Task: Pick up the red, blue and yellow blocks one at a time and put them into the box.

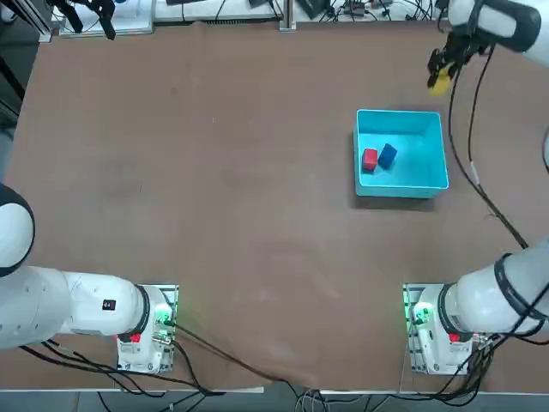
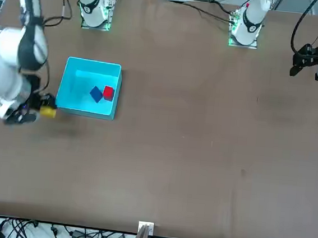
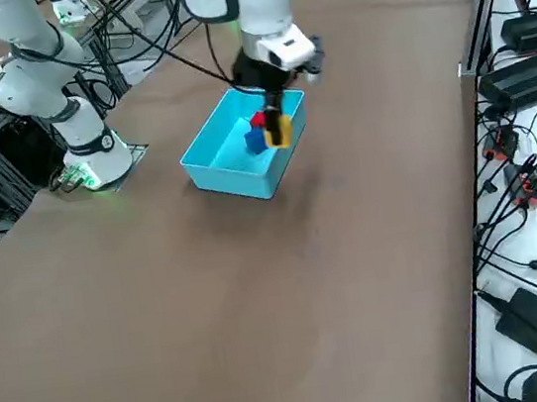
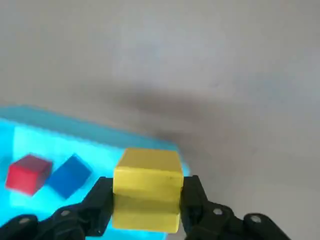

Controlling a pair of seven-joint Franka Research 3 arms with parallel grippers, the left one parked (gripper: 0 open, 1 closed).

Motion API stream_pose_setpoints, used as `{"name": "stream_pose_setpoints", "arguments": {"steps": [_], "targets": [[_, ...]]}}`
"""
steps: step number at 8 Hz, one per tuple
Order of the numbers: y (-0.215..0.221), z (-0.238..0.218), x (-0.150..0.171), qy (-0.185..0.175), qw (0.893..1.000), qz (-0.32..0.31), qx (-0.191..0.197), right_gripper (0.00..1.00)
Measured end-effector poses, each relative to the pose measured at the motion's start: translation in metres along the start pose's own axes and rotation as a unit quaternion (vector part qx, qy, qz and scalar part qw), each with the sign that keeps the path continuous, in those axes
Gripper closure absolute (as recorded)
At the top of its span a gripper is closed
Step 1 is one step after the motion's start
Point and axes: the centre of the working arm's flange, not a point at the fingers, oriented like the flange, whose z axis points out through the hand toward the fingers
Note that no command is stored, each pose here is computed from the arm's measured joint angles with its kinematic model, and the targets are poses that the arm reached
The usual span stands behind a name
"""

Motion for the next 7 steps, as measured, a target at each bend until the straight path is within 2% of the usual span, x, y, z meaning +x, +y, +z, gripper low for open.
{"name": "stream_pose_setpoints", "arguments": {"steps": [3,4,7], "targets": [[-0.026,0.031,-0.074,-0.022,1.0,0.003,0.005,0.29],[-0.028,0.042,-0.089,-0.025,1.0,0.003,0.006,0.29],[-0.031,0.074,-0.101,-0.022,1.0,0.003,0.007,0.29]]}}
